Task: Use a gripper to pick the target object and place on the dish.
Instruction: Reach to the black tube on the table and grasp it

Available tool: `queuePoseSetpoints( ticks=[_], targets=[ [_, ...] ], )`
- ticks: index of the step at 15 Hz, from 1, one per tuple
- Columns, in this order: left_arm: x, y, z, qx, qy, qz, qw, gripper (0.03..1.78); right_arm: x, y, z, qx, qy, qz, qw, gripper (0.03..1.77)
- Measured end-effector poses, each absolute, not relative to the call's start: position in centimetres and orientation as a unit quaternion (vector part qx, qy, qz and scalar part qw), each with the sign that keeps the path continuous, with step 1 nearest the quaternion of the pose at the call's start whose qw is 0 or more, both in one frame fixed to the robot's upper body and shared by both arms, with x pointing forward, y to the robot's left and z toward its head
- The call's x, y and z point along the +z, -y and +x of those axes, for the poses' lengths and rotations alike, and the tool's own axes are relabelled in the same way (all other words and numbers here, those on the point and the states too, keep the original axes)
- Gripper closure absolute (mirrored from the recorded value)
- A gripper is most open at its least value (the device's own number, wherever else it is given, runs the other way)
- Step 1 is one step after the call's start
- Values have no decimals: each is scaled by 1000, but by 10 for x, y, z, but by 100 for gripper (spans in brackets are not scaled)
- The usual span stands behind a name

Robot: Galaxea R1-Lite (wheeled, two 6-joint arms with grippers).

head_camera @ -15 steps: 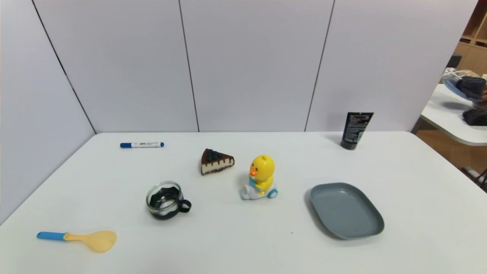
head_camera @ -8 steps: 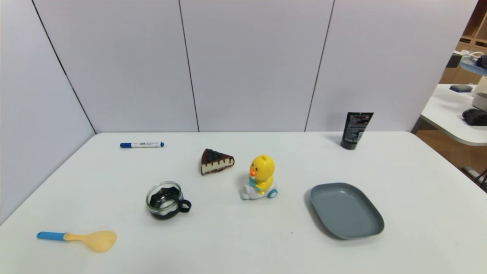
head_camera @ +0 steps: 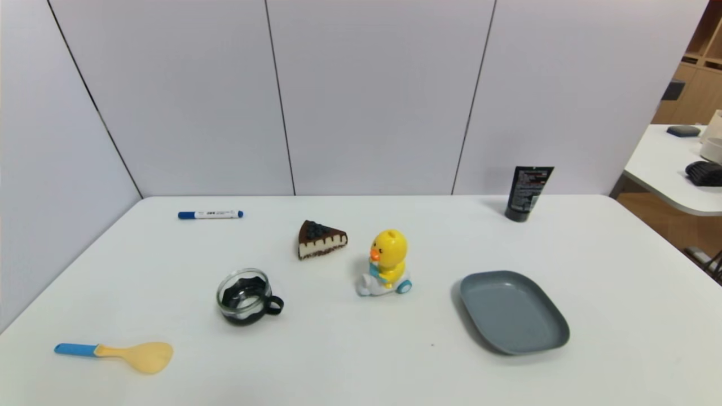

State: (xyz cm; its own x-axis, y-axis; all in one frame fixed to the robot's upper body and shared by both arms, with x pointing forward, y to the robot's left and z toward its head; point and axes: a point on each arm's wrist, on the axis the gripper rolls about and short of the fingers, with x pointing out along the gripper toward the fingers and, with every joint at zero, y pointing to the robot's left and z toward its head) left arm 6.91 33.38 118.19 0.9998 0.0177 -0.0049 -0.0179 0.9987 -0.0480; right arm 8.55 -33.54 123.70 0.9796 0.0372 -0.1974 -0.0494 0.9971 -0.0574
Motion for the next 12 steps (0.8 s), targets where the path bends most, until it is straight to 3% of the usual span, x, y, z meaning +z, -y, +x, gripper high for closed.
queuePoseSetpoints(
  ticks=[5,12],
  targets=[
    [1182,-334,69,9,-2,-24,1000,12,1285,336,122,21,-187,-19,982,9],
    [1182,-334,69,9,-2,-24,1000,12,1332,342,234,5,-334,13,942,9]
  ],
)
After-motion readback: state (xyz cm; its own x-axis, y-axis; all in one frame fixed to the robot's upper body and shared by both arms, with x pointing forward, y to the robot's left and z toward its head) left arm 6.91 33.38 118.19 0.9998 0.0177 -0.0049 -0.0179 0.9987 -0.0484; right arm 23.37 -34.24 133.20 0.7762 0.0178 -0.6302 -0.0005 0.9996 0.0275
